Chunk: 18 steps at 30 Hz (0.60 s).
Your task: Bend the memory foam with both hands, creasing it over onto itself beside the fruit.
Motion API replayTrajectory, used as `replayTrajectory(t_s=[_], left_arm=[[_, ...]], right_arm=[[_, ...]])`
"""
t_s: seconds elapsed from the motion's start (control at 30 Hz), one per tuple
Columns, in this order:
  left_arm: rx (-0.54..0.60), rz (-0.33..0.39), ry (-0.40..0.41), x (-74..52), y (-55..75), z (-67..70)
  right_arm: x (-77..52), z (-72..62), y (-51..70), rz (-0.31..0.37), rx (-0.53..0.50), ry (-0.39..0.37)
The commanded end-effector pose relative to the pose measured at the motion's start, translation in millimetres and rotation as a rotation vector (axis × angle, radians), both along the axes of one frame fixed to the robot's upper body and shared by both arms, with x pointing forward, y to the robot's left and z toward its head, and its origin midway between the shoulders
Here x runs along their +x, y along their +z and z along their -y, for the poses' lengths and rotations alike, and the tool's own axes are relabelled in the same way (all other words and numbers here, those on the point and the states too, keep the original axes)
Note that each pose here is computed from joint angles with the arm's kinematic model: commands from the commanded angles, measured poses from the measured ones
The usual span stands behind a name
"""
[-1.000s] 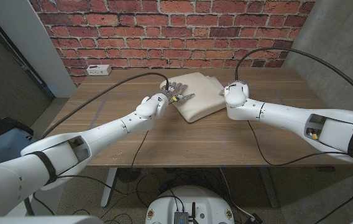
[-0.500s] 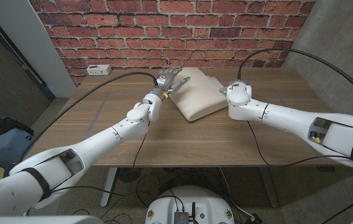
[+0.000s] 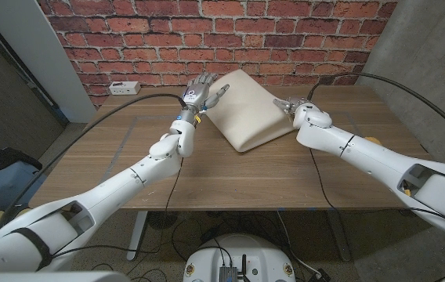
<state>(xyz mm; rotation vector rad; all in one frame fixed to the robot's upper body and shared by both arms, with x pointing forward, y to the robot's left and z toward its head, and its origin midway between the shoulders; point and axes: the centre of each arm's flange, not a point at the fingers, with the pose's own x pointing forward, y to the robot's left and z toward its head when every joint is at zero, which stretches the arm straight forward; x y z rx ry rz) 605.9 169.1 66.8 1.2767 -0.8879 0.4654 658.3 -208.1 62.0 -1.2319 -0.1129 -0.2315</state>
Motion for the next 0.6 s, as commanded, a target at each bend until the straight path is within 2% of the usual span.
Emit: replayTrajectory(t_s=[0.03,0.27,0.6], left_arm=[[-0.094,0.069,-0.026,-28.5,3.3,-22.9],[-0.180,0.047,-0.092,-38.1,0.7,-37.0],[-0.303,-0.007,-0.227,-50.9,3.8,-52.7]], right_arm=[[-25.8,27.7,15.4,0.211,0.411,0.238],[-39.0,33.1,15.2,0.313,0.559,0.341],[-49.7,41.6,6.4,0.410,0.757,0.493]])
